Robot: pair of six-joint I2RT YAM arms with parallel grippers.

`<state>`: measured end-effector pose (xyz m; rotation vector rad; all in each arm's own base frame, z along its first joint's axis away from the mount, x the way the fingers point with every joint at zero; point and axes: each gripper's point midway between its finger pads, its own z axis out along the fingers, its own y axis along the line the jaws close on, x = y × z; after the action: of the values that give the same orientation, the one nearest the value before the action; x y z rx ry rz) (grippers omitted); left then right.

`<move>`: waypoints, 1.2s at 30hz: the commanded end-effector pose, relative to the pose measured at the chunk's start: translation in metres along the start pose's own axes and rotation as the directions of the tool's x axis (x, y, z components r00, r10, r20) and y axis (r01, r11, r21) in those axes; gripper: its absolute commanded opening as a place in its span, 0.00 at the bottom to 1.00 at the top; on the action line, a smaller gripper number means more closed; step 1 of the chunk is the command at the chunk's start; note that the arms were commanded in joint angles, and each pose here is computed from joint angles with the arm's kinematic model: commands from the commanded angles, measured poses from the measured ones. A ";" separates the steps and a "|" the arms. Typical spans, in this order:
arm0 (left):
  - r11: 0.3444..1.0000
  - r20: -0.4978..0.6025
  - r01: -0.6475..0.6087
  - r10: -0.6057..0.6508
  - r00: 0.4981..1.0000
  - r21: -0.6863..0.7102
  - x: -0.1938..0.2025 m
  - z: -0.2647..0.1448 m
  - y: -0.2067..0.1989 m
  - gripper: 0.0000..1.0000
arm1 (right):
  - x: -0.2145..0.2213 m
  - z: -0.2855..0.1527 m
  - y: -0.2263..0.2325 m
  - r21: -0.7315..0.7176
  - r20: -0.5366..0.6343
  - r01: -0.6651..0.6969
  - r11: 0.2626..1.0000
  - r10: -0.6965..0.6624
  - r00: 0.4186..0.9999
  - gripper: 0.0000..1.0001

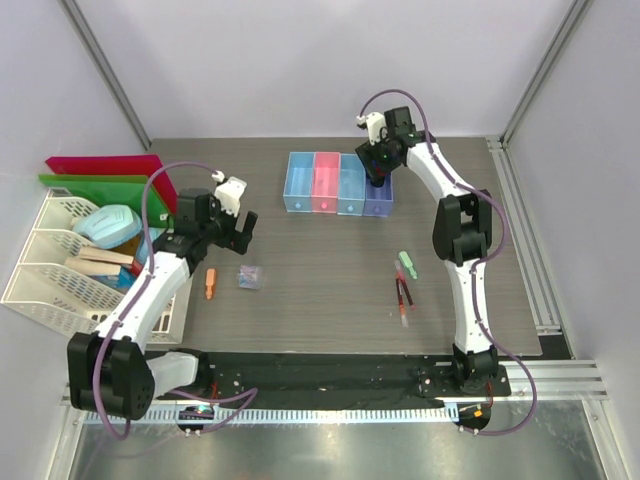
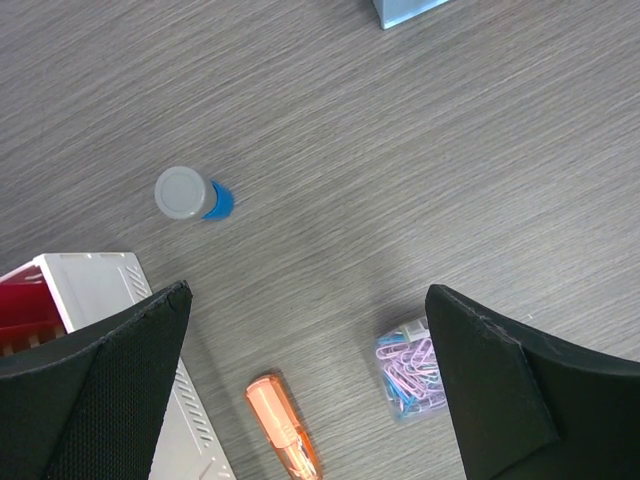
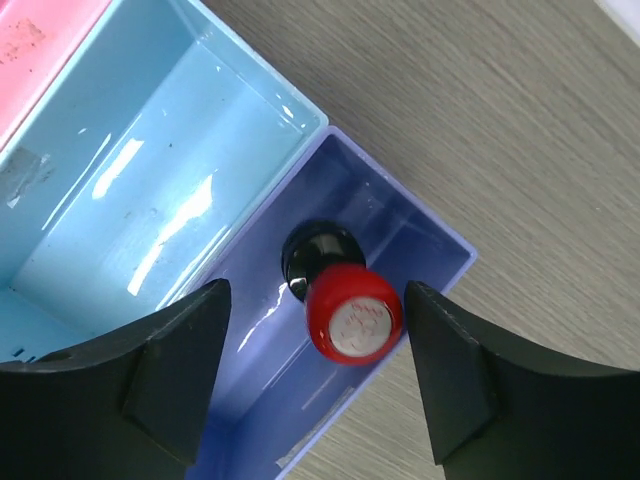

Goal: Sort the stationery into containers
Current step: Place the stationery in the storage box, then pick up the stationery from the center of the board.

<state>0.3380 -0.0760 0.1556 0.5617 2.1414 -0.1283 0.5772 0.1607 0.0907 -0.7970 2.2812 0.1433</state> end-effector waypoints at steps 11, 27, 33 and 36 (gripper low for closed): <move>0.962 -0.012 0.014 -0.018 1.000 -0.274 -0.011 0.029 0.062 1.00 | -0.064 -0.138 0.013 0.053 0.214 0.022 0.998 -0.033 0.976 0.85; 0.992 -0.069 -0.053 0.045 0.997 -0.115 -0.010 0.083 0.076 0.91 | -0.037 -0.252 0.052 0.043 0.347 0.031 0.999 -0.044 0.937 0.86; 0.994 -0.144 -0.091 0.083 0.986 -0.052 0.001 0.096 0.078 0.82 | -0.024 -0.265 0.061 0.035 0.358 0.036 0.999 -0.047 0.932 0.86; 0.993 -0.181 -0.108 0.100 0.978 -0.038 0.009 0.099 0.081 0.82 | -0.022 -0.269 0.063 0.038 0.363 0.038 0.999 -0.049 0.930 0.86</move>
<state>0.4399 -0.0301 0.0991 0.6006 2.2682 0.0521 0.4043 0.1354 0.2657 -0.7558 2.0060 0.2054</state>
